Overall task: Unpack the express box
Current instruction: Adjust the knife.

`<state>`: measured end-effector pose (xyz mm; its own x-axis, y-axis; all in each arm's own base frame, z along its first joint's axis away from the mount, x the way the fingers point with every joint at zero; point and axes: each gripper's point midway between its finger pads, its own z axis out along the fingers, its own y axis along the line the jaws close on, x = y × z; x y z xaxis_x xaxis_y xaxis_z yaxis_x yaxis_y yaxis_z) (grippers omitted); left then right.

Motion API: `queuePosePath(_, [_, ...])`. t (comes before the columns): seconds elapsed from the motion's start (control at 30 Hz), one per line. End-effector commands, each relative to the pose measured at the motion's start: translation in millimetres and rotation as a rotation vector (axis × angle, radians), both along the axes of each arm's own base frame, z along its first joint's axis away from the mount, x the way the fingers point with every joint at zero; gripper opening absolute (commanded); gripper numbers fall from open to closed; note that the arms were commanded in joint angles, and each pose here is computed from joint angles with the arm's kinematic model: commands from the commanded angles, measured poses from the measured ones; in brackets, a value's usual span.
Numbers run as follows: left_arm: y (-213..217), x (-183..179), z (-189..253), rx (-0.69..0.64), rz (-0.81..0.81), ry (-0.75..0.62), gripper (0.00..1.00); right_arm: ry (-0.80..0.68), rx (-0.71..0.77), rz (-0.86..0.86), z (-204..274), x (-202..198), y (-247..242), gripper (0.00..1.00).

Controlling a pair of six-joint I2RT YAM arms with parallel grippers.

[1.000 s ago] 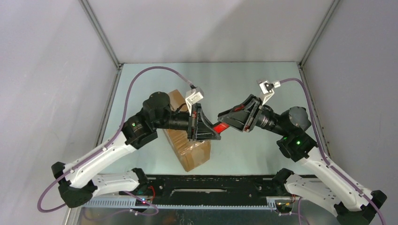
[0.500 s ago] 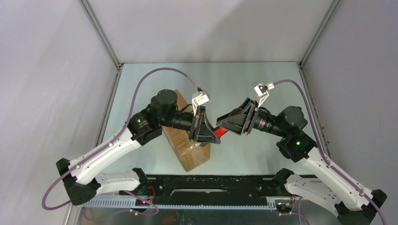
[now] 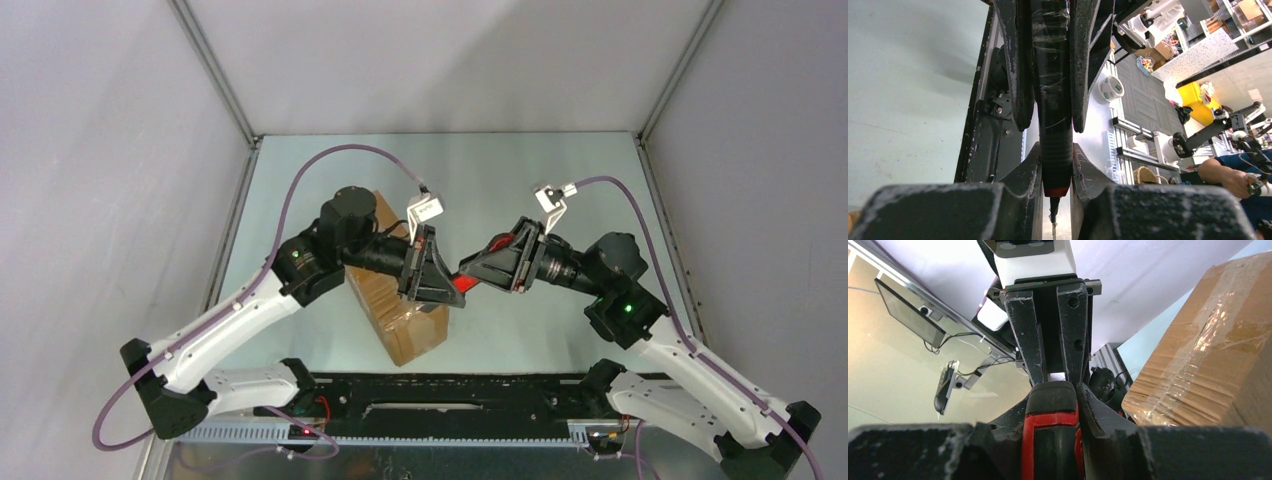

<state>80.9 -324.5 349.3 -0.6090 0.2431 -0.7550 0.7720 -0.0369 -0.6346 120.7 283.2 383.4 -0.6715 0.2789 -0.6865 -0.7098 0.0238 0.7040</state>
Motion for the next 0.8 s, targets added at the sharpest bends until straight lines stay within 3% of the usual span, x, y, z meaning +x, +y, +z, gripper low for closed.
queuePosePath(0.0, [1, 2, 17, -0.011, 0.016, -0.033, 0.03, 0.017, 0.077, -0.037, 12, 4, 0, 0.00])
queuePosePath(0.03, [3, 3, 14, 0.010, 0.028, -0.034, 0.14, 0.026, 0.080, -0.060, 10, 7, -2, 0.00])
queuePosePath(0.1, [13, 9, 6, 0.069, 0.101, -0.063, 0.47, 0.065, 0.072, -0.142, 1, 18, -9, 0.00])
queuePosePath(0.2, [38, 23, -3, 0.179, 0.248, -0.128, 0.80, 0.135, 0.060, -0.300, -18, 34, -32, 0.00])
queuePosePath(0.33, [76, 32, -34, 0.400, 0.349, -0.187, 0.84, 0.231, 0.079, -0.393, -45, 40, -53, 0.00])
queuePosePath(0.4, [90, 37, -53, 0.520, 0.375, -0.197, 0.97, 0.261, 0.066, -0.418, -55, 40, -57, 0.00])
queuePosePath(0.47, [104, 48, -63, 0.614, 0.437, -0.212, 1.00, 0.266, 0.063, -0.435, -61, 38, -59, 0.00])
queuePosePath(0.63, [103, 66, -63, 0.649, 0.631, -0.002, 1.00, 0.297, 0.053, -0.458, -71, 35, -62, 0.00])
queuePosePath(0.77, [100, 82, -58, 0.560, 0.799, 0.120, 1.00, 0.334, 0.059, -0.461, -86, 35, -60, 0.00])
